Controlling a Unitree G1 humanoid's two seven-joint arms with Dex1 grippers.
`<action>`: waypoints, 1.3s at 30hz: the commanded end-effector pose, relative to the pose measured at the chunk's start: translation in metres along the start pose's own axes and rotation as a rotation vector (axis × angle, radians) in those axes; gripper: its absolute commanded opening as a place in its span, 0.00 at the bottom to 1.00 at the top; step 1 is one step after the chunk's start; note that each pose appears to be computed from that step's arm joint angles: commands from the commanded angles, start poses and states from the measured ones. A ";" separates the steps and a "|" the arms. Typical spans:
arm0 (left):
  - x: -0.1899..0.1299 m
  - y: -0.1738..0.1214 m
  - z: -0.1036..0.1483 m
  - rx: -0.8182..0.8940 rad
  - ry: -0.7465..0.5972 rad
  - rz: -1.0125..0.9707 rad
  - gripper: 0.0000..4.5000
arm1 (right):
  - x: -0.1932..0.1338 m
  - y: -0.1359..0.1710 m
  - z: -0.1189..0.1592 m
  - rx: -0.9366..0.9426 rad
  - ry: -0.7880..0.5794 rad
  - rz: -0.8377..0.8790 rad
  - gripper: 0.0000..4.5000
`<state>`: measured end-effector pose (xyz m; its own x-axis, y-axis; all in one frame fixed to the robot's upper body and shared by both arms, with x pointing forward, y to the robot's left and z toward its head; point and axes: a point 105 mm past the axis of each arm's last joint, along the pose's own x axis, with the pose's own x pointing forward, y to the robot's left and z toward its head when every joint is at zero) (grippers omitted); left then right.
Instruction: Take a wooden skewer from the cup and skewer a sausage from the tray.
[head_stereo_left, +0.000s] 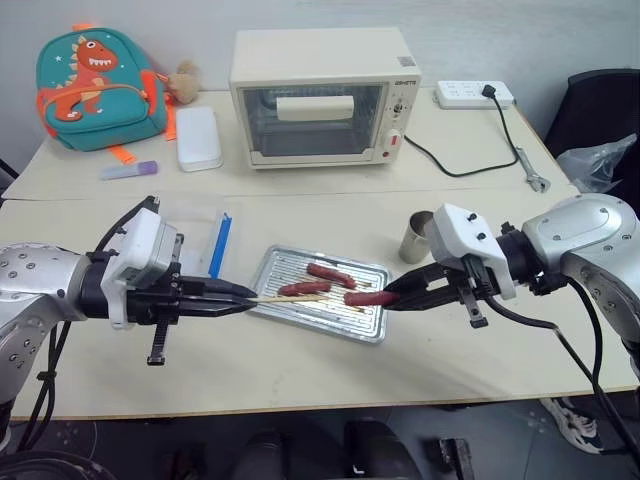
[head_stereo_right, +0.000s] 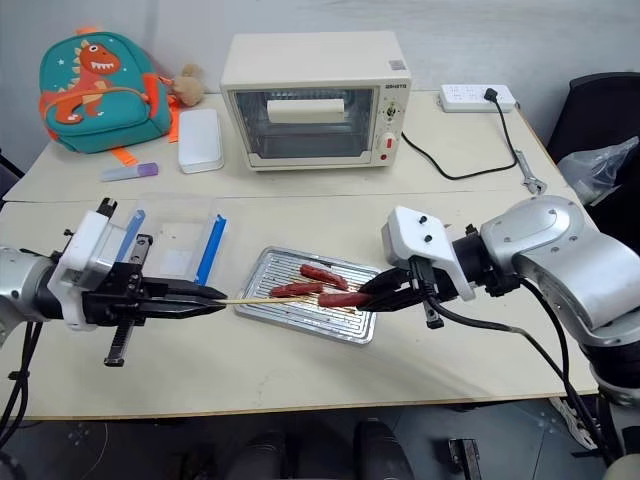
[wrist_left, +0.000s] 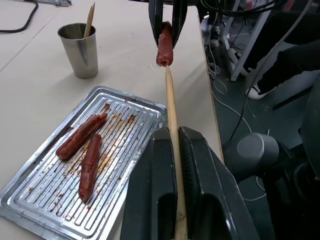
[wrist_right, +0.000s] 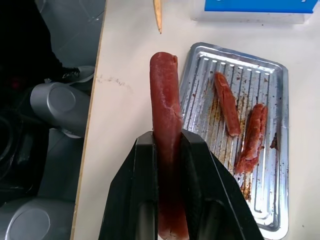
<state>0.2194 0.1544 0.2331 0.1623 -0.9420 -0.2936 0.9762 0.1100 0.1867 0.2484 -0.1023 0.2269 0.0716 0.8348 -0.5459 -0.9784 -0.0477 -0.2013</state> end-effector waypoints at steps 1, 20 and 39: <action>0.005 -0.003 0.007 0.036 -0.013 -0.019 0.00 | -0.003 0.000 0.012 -0.035 -0.021 -0.011 0.12; 0.003 0.005 0.005 0.049 0.000 -0.010 0.00 | -0.002 0.005 0.011 -0.025 -0.022 -0.008 0.12; 0.005 0.004 0.006 0.061 -0.001 -0.025 0.00 | -0.003 0.002 0.013 -0.020 -0.040 -0.022 0.12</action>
<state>0.2274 0.1518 0.2339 0.1483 -0.9416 -0.3025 0.9748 0.0876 0.2051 0.2465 -0.0983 0.2259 0.0696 0.8458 -0.5290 -0.9825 -0.0335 -0.1830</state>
